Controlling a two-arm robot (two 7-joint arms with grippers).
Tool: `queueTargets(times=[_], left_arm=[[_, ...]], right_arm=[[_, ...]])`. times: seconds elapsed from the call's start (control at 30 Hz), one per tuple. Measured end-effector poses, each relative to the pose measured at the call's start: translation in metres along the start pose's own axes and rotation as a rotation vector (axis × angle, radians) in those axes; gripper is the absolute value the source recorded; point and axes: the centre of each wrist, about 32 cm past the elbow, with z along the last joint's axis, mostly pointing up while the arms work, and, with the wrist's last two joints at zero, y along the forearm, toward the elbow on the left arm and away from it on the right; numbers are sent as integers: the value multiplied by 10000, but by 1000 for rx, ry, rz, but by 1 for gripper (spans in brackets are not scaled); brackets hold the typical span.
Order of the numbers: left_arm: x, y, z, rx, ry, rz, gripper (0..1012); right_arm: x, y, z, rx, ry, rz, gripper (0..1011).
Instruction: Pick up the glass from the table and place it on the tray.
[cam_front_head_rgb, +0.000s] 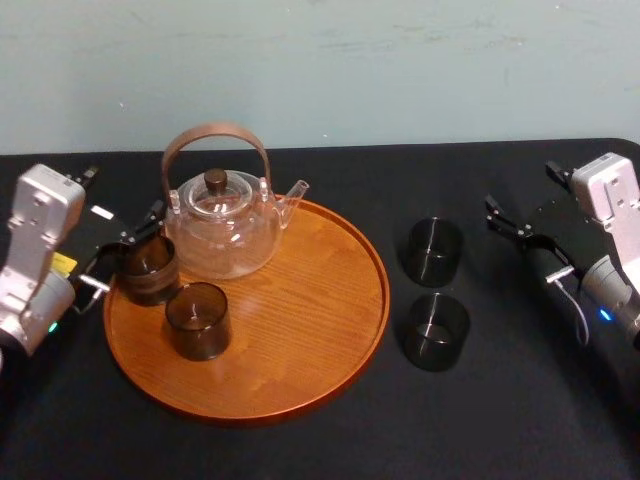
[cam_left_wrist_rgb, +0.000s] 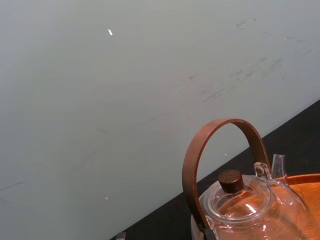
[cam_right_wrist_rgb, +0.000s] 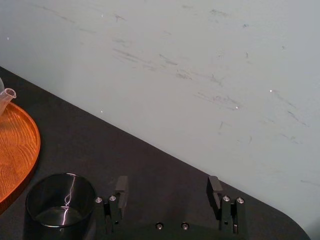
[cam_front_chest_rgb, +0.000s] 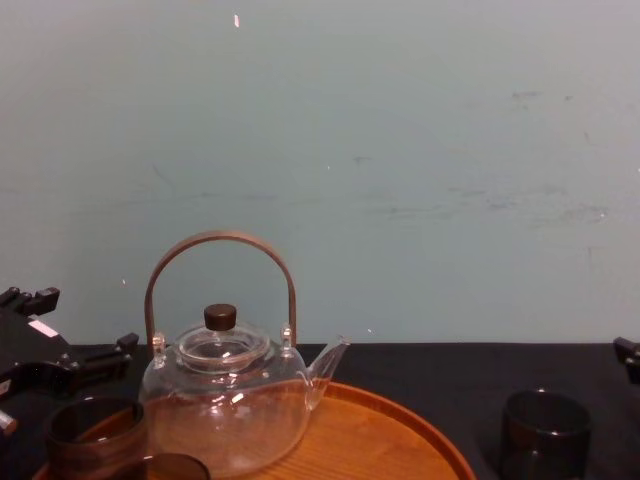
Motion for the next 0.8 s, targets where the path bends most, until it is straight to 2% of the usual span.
queueTargets(times=[0.8], left_arm=[[0,0,0,0,0,0,1001]], right_arm=[[10,-18,-3,2,4,11,1004]])
